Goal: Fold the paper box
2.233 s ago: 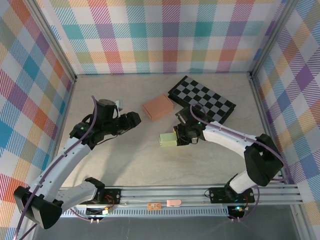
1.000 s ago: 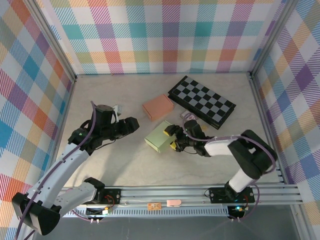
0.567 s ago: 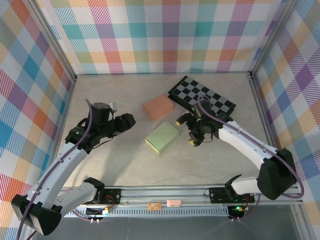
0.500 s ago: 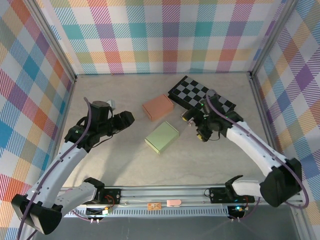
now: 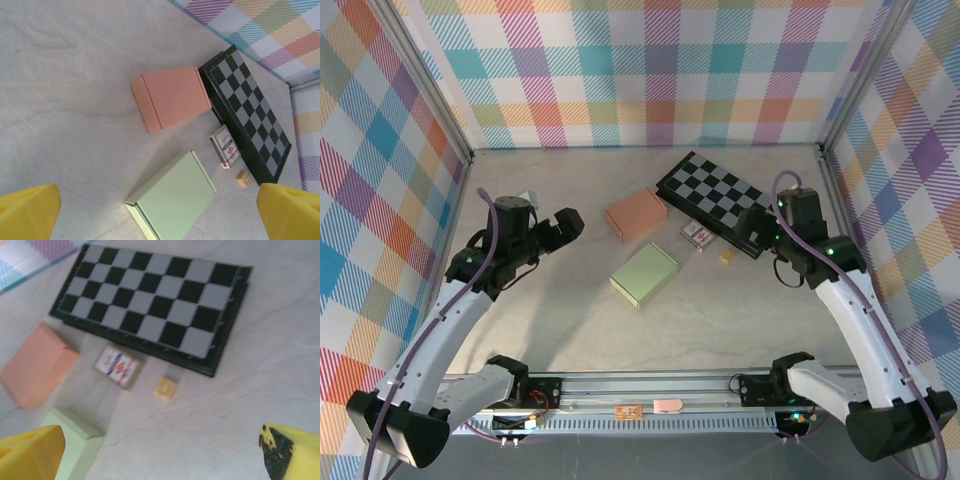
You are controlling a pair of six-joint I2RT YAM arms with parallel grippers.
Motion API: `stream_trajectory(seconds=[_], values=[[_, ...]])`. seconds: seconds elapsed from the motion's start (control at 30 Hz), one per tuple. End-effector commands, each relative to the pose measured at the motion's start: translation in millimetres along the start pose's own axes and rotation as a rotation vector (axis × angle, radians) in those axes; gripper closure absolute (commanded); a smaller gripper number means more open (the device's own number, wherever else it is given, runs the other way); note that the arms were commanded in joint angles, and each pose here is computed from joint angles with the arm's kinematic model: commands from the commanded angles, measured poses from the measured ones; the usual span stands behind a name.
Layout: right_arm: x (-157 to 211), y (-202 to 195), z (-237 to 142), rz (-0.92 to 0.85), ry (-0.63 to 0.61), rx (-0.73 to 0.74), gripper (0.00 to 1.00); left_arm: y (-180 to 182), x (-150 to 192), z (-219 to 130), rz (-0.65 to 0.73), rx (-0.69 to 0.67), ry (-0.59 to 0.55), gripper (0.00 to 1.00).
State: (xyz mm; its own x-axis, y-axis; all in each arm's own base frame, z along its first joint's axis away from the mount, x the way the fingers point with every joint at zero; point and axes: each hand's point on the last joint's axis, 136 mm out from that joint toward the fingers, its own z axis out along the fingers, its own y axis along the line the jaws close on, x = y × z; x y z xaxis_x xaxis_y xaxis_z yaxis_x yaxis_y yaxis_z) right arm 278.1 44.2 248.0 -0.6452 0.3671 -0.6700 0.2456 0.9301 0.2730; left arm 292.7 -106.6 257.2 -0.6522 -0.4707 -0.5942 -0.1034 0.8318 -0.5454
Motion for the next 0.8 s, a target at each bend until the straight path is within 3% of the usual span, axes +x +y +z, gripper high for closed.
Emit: stream_trajectory(seconds=[0.0, 0.13, 0.23, 0.53, 0.77], values=[[-9, -21, -2, -0.081, -0.140, 0.056, 0.01, 11, -10, -7, 0.071, -0.038, -0.074, 0.00], [-10, -25, 10, -0.232, -0.378, 0.007, 0.01, 41, -13, -13, 0.066, -0.181, -0.127, 0.00], [4, -41, 33, -0.319, -0.461, 0.054, 0.01, 62, -8, -12, 0.051, -0.286, -0.116, 0.00], [44, -58, 104, -0.292, -0.413, -0.004, 0.01, 77, 9, 6, 0.049, -0.352, -0.033, 0.00], [32, -61, 130, -0.244, -0.419, -0.042, 0.01, 82, 9, 6, 0.064, -0.379, -0.034, 0.00]])
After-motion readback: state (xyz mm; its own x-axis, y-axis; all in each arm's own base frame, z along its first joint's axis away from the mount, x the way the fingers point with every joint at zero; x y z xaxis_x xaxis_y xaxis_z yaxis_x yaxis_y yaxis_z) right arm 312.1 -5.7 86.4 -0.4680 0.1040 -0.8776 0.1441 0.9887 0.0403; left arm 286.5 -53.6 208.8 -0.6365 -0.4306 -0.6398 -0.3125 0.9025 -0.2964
